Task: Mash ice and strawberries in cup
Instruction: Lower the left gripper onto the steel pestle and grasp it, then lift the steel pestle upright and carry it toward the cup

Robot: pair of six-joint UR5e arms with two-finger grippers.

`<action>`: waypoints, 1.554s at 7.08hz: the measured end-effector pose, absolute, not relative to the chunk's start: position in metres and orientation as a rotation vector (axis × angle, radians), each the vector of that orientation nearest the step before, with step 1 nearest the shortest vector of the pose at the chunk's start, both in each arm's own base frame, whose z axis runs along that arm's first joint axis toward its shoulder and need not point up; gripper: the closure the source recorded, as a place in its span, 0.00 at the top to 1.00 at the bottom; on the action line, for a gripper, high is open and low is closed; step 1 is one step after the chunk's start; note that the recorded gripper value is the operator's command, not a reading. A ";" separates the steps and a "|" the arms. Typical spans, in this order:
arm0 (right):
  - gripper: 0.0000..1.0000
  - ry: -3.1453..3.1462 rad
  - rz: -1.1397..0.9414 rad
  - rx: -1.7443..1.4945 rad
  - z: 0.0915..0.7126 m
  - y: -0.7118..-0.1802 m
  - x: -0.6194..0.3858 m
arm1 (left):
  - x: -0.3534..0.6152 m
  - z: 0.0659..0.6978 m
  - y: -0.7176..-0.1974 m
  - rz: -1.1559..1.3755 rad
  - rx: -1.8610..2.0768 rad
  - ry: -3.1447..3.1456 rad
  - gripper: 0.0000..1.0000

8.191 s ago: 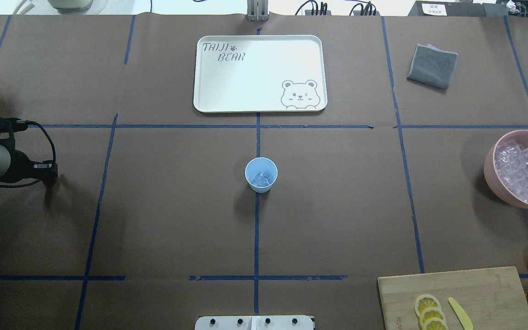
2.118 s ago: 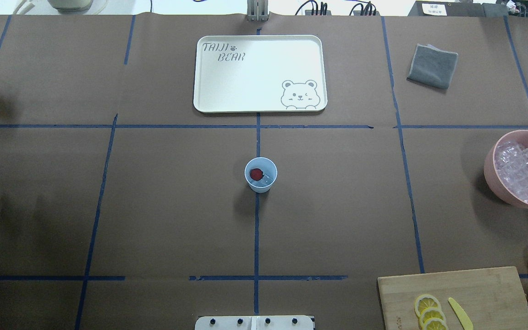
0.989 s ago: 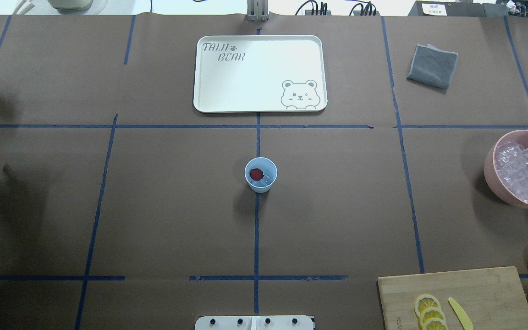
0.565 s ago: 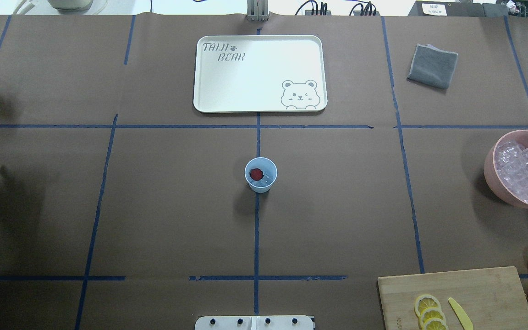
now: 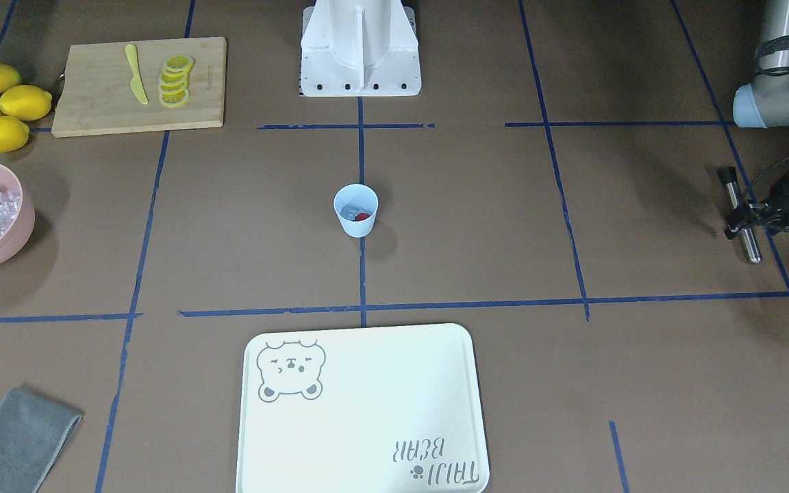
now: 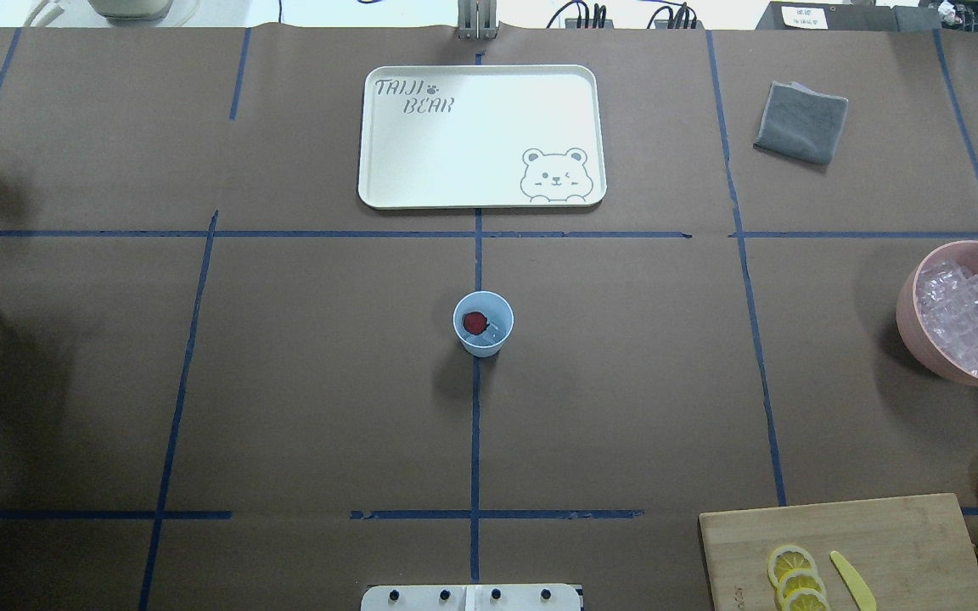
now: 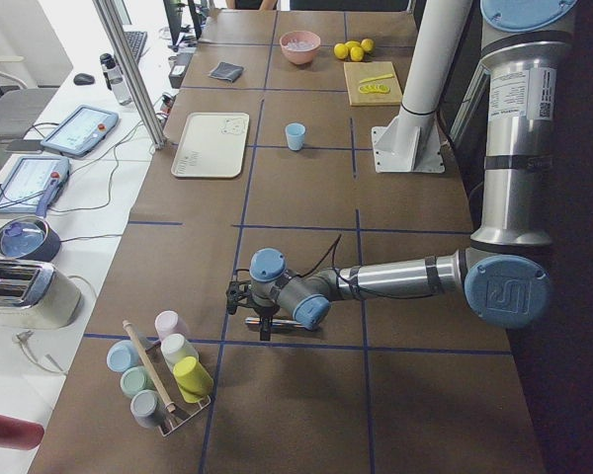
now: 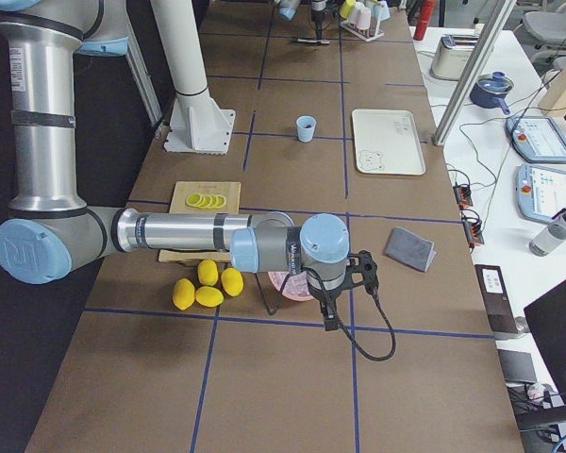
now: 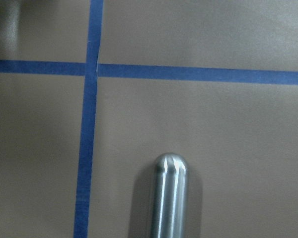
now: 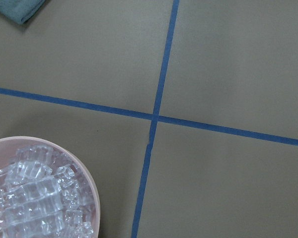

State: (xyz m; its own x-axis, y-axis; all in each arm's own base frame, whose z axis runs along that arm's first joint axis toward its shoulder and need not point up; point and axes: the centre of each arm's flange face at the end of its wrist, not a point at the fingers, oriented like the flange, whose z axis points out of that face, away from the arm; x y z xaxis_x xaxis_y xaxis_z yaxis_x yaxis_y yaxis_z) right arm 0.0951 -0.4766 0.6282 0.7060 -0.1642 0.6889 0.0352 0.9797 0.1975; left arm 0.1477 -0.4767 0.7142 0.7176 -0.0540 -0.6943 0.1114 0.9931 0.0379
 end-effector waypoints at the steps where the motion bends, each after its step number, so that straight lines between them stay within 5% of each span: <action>1: 0.99 -0.780 -0.113 0.178 0.626 -0.479 0.095 | 0.147 0.716 -0.476 -0.092 0.077 0.764 0.82; 4: 0.99 -0.779 -0.115 0.182 0.624 -0.481 0.096 | 0.148 0.715 -0.476 -0.090 0.087 0.770 0.15; 5: 0.99 -0.778 -0.114 0.182 0.624 -0.481 0.096 | 0.148 0.713 -0.477 -0.086 0.095 0.775 0.02; 8: 0.99 -0.778 -0.114 0.181 0.625 -0.481 0.096 | 0.147 0.693 -0.480 -0.073 0.133 0.797 0.00; 11: 0.99 -0.777 -0.112 0.180 0.625 -0.481 0.096 | 0.148 0.574 -0.492 -0.005 0.328 0.898 0.00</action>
